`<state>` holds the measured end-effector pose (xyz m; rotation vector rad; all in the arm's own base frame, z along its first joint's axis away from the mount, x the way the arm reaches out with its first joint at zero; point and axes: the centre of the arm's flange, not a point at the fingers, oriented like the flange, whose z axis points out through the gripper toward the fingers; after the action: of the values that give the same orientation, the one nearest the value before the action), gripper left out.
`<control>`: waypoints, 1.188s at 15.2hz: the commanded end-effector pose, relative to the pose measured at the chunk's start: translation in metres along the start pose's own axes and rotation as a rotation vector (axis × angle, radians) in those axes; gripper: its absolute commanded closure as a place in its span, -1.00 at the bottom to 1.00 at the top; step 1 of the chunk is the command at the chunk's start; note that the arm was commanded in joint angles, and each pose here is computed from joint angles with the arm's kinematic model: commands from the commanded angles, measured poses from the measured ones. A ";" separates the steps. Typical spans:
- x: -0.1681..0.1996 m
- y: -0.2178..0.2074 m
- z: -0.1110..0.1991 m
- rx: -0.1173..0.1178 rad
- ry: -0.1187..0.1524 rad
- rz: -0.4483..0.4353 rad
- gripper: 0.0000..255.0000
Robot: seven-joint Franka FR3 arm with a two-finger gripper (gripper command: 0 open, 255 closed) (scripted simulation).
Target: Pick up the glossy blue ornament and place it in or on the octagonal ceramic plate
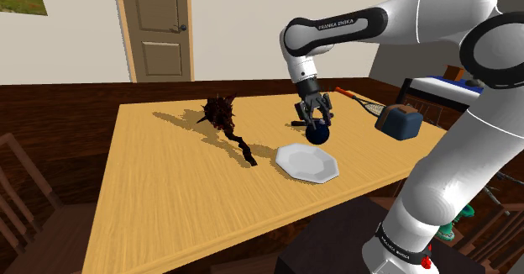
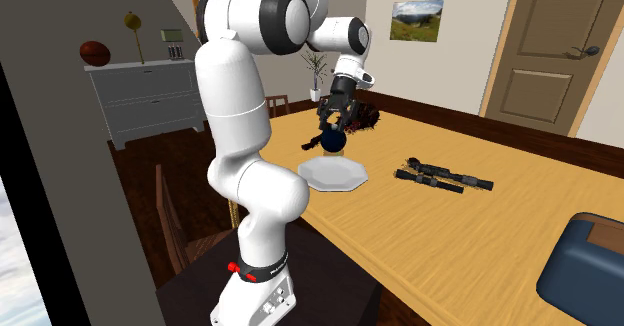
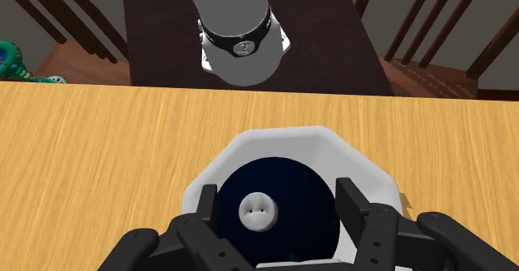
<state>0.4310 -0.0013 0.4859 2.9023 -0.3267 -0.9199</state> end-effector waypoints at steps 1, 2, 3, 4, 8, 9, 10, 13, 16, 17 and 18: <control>0.008 -0.006 0.004 0.001 0.000 0.001 1.00; 0.011 -0.007 0.008 0.001 0.000 0.001 1.00; 0.014 -0.008 0.013 0.001 0.000 0.001 1.00; 0.017 -0.009 0.017 0.001 0.000 0.001 1.00; 0.029 -0.012 0.034 0.001 0.000 0.001 1.00; 0.032 -0.012 0.038 0.001 0.000 0.001 1.00; 0.035 -0.013 0.043 0.001 0.000 0.001 1.00; 0.044 -0.015 0.056 0.001 0.000 0.001 1.00; 0.052 -0.017 0.068 0.001 0.000 0.001 1.00; 0.052 -0.017 0.068 0.001 0.000 0.001 1.00; 0.052 -0.017 0.068 0.001 0.000 0.001 1.00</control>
<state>0.4366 0.0030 0.3997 2.9023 -0.3280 -0.9205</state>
